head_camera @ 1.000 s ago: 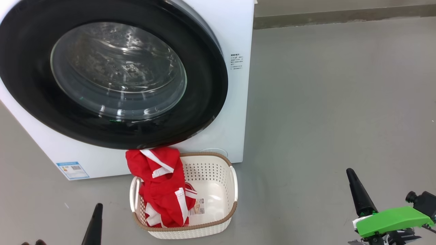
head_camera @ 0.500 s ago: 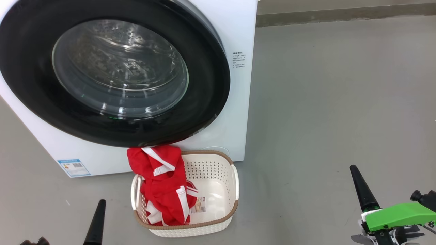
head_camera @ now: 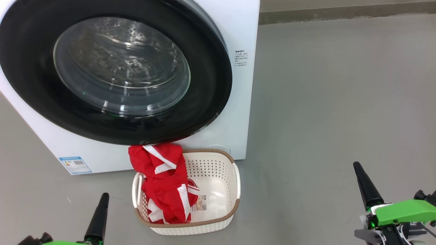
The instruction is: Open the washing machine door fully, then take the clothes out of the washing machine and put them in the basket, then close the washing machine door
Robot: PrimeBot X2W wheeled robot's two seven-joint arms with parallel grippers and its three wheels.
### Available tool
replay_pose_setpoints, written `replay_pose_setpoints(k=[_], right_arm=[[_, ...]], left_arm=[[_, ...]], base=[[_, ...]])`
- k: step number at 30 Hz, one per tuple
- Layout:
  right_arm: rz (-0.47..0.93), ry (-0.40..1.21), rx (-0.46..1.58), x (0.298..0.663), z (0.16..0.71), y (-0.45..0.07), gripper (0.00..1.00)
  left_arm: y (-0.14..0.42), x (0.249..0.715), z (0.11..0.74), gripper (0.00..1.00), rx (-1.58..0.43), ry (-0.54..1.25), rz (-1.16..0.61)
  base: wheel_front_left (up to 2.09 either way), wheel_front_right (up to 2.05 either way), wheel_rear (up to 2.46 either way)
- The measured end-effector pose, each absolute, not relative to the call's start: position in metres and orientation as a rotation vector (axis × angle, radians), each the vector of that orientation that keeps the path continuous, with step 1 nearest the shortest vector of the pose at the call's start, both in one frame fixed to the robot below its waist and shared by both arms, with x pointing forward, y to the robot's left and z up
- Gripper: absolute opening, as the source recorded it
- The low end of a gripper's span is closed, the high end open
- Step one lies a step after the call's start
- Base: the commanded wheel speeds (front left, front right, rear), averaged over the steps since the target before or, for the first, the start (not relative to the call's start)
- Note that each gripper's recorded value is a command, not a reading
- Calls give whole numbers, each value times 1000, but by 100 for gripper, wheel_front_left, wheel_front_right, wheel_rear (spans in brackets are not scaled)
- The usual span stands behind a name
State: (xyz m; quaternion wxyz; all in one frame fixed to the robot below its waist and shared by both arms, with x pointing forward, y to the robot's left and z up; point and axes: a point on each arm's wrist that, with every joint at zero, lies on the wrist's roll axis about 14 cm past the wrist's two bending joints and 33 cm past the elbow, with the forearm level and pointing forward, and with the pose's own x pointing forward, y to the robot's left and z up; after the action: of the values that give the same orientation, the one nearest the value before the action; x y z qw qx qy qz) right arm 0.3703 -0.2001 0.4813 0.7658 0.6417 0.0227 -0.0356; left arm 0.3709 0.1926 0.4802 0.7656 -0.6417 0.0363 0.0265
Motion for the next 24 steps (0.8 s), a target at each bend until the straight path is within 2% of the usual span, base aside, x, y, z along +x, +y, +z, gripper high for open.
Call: replay_pose_setpoints(k=[15, 24], right_arm=[[-78, 44, 1572, 374, 481, -203, 0], [-75, 37, 1578, 376, 483, -204, 0]], left_arm=[[189, 377, 483, 0, -1565, 79, 41], [188, 378, 484, 0, -1573, 76, 38]], base=[[0, 0, 0], [0, 0, 0]])
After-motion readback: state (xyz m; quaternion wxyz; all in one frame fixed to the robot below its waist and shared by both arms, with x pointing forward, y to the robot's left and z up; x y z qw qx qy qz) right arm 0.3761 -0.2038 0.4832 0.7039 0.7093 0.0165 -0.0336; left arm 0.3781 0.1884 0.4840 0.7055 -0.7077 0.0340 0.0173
